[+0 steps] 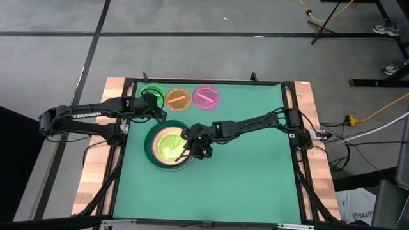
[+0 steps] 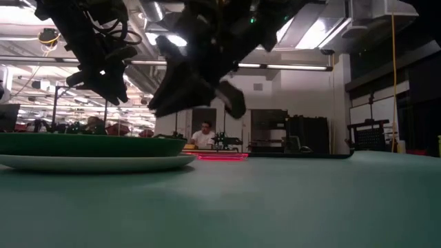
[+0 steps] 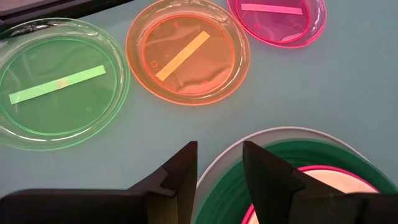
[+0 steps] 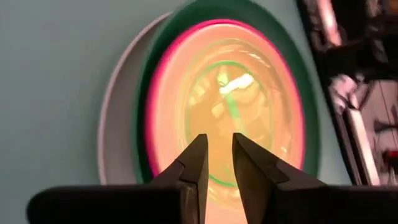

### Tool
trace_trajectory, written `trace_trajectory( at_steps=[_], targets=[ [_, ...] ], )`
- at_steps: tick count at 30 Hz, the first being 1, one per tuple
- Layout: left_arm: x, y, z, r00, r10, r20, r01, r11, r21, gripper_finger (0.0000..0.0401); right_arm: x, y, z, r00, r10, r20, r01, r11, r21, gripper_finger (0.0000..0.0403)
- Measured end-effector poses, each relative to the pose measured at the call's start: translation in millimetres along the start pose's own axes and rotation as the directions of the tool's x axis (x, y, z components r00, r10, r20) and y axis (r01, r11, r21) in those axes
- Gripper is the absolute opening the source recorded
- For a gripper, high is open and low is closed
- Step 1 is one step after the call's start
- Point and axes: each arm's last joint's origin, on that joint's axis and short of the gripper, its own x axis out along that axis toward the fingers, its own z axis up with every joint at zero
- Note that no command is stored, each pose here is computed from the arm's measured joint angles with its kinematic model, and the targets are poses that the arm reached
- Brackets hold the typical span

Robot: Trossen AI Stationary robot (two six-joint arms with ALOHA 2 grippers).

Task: Stack plastic plates
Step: Stack the transparent green plate on top of the transparent green plate

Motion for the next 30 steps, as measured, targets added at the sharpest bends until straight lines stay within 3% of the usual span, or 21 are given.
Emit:
trace_trajectory(
  at_steps=[6,17,24,30],
  targets=[
    [2,4,3,1.0,0.02,0.007,-0.02,1.0,0.022,0.0121,-35,-12,8,0.996,-0.022,-0.085,0.026,0.999,0.043,0.0072],
    [9,26,18,0.994,0.11,0.017,-0.111,0.987,0.119,0.0121,-113,-24,24,0.995,0.005,-0.102,0.014,0.984,0.178,0.0072],
    [29,39,24,0.988,0.121,-0.093,-0.099,0.974,0.206,0.0121,-176,-21,45,0.99,-0.033,-0.136,0.063,0.973,0.224,0.0072],
    [52,50,28,0.969,0.179,-0.173,-0.13,0.957,0.261,0.0121,-224,-1,67,0.978,-0.038,-0.206,0.083,0.974,0.212,0.0072]
  ],
)
